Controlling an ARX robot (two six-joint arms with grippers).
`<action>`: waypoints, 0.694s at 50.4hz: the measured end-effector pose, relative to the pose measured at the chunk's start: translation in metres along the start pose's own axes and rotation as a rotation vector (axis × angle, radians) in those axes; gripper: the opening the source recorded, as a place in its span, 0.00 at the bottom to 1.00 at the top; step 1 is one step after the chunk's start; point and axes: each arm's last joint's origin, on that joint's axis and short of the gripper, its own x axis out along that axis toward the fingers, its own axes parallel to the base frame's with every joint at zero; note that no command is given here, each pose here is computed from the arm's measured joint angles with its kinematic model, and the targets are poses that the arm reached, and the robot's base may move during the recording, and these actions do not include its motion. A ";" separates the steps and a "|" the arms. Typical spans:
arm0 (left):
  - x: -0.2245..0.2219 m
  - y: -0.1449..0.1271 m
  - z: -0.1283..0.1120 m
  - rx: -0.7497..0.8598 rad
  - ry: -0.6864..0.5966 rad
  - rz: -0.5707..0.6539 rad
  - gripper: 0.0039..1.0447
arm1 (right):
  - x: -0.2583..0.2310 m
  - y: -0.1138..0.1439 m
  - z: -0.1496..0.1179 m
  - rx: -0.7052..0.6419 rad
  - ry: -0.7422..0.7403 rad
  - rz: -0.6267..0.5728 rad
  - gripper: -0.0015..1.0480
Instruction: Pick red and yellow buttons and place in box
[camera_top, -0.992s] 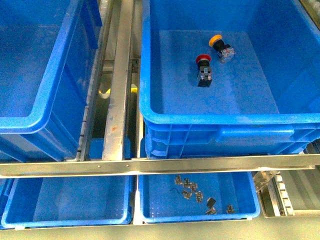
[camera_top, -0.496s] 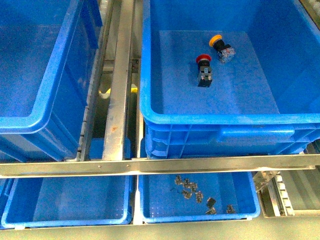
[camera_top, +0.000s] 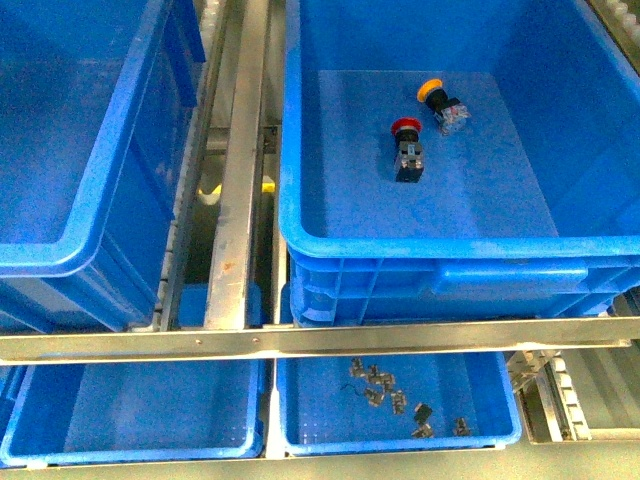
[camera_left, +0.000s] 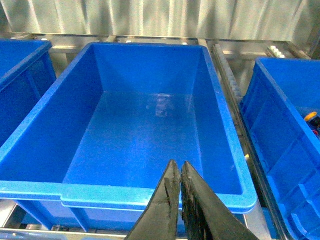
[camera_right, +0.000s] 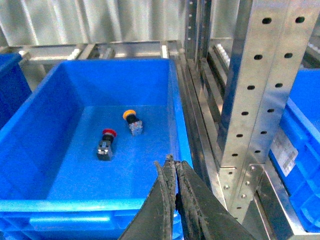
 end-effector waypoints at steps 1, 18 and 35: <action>0.000 0.000 0.000 0.000 0.000 0.000 0.02 | 0.000 0.000 0.000 0.000 0.001 0.001 0.04; 0.000 0.000 0.000 0.000 0.000 0.000 0.02 | 0.000 0.000 0.000 0.000 -0.001 0.002 0.04; 0.000 0.000 0.000 0.000 0.000 0.000 0.02 | 0.000 0.000 0.000 -0.001 -0.001 0.002 0.53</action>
